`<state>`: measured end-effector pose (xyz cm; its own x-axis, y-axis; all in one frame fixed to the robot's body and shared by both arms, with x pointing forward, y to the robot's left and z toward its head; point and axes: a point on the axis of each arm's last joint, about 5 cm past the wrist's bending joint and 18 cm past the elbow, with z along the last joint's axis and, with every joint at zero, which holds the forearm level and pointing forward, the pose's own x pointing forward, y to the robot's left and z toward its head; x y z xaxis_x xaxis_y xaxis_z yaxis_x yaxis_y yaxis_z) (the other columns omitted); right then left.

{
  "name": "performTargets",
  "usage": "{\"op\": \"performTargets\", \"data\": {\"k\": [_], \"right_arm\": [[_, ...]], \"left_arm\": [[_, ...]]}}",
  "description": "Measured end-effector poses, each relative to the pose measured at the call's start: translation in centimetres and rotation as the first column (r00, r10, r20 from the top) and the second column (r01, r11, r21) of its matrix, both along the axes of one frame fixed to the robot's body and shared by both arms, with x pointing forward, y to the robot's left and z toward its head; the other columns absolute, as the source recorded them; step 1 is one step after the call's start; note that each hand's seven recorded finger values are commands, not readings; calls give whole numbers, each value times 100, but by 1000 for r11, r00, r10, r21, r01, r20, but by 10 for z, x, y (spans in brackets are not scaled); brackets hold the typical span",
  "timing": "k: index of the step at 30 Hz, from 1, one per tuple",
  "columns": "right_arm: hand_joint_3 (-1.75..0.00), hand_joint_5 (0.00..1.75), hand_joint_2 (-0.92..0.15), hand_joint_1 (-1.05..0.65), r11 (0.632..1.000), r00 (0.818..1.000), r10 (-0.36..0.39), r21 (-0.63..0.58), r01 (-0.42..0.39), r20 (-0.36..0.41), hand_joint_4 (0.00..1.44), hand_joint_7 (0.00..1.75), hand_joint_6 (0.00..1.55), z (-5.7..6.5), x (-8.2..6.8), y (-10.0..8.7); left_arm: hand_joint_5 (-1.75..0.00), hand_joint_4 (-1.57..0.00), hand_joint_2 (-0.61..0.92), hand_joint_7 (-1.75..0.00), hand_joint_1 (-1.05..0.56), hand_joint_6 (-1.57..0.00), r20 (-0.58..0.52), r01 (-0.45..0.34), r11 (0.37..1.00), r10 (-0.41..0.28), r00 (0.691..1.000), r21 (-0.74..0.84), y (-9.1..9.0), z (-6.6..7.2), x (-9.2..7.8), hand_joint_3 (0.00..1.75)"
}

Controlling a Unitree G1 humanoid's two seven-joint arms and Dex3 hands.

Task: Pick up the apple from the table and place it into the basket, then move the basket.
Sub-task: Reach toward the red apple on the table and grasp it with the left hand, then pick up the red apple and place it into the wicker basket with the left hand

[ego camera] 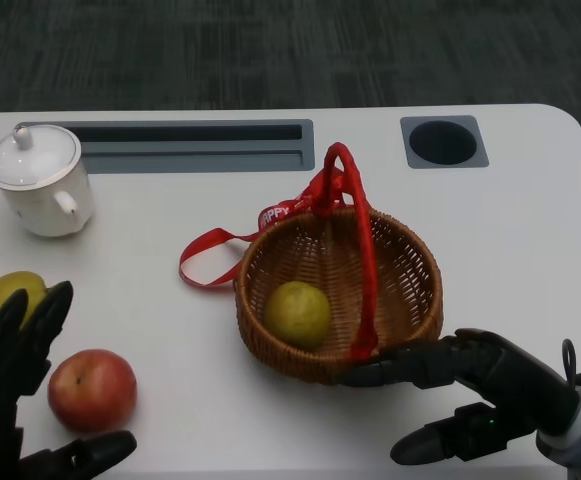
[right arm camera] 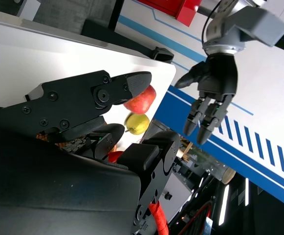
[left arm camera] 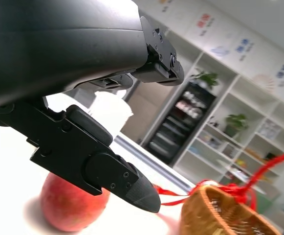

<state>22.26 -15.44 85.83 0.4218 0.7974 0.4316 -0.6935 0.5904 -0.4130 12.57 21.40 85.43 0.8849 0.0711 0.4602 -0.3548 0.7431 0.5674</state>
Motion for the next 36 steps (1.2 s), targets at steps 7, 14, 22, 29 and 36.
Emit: {"op": "performTargets", "data": {"k": [7,14,22,29,36], "right_arm": [[0,0,-91,-40,1000,1000,2,4,-2,2,68,0,62,1,0,-1],[0,0,-92,-40,1000,1000,1,7,-1,9,67,0,61,2,0,-1],[0,0,-92,-39,1000,1000,7,5,-7,13,66,0,61,3,0,-3],[0,0,-92,-39,1000,1000,11,8,-11,16,66,0,61,3,0,-4],[-2,0,-92,-40,1000,1000,15,5,-15,20,66,0,61,4,-1,-4]], "left_arm": [[-1,-22,71,-1,-72,-25,-75,-30,999,26,997,-44,-6,-25,27,1],[-2,-27,72,-1,-75,-28,-169,-23,997,9,986,-80,-15,-45,44,0],[-2,-33,72,-2,-71,-34,-278,-54,993,23,960,-103,-26,-61,49,0],[-4,-47,70,-4,-65,-48,-312,-77,992,41,949,-104,-28,-64,54,0],[-8,-121,81,-6,-19,-102,-267,-128,946,45,963,-300,-35,-64,48,2]]}}
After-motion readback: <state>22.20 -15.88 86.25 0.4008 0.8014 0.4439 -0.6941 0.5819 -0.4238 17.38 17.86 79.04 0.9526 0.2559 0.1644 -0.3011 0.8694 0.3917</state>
